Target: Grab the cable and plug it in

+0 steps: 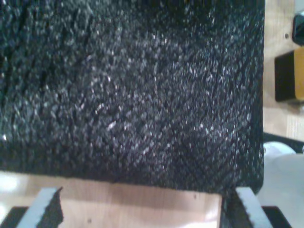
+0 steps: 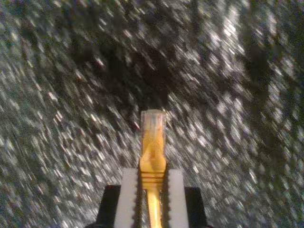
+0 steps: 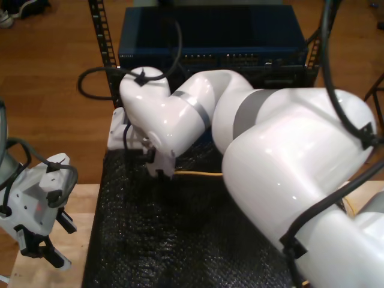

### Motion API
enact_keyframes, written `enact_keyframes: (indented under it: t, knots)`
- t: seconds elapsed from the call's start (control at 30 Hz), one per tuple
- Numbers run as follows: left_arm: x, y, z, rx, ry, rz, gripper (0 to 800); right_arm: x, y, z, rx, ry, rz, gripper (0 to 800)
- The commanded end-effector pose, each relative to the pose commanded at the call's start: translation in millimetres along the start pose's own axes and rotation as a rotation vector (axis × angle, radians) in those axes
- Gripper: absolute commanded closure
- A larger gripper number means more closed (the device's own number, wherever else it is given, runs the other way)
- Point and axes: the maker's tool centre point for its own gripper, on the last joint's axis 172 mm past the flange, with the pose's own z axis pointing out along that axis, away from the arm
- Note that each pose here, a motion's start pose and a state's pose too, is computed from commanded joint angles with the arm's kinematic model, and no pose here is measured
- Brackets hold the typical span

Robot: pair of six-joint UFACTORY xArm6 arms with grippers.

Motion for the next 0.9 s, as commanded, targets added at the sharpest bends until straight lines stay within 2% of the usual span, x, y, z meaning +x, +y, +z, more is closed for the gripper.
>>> enact_keyframes:
  t: [0.13,0.3,0.43,0.57,0.73,0.9]
  knots:
    - [12.8,-2.0,-0.7,0.007,0.043,0.017,1,-19.7,5.0,-17.2,0.003,0.022,0.012,793]
    - [35.0,-9.4,-10.9,0.032,0.107,0.047,1,-33.6,-2.5,-32.9,0.071,0.098,0.017,793]
    - [48.3,-9.2,-8.4,0.014,0.158,0.046,1,-44.1,-15.8,-49.1,0.163,0.155,0.04,793]
    - [70.3,-12.9,-5.9,0.004,0.21,0.063,0,-57.0,-32.4,-60.4,0.224,0.172,0.04,793]
    - [93.5,-18.9,-4.8,-0.005,0.28,0.066,0,-74.7,-40.3,-81.4,0.224,0.213,0.07,793]
    - [109.2,-16.4,4.4,-0.034,0.292,0.092,0,-84.0,-53.8,-99.4,0.239,0.277,0.066,793]
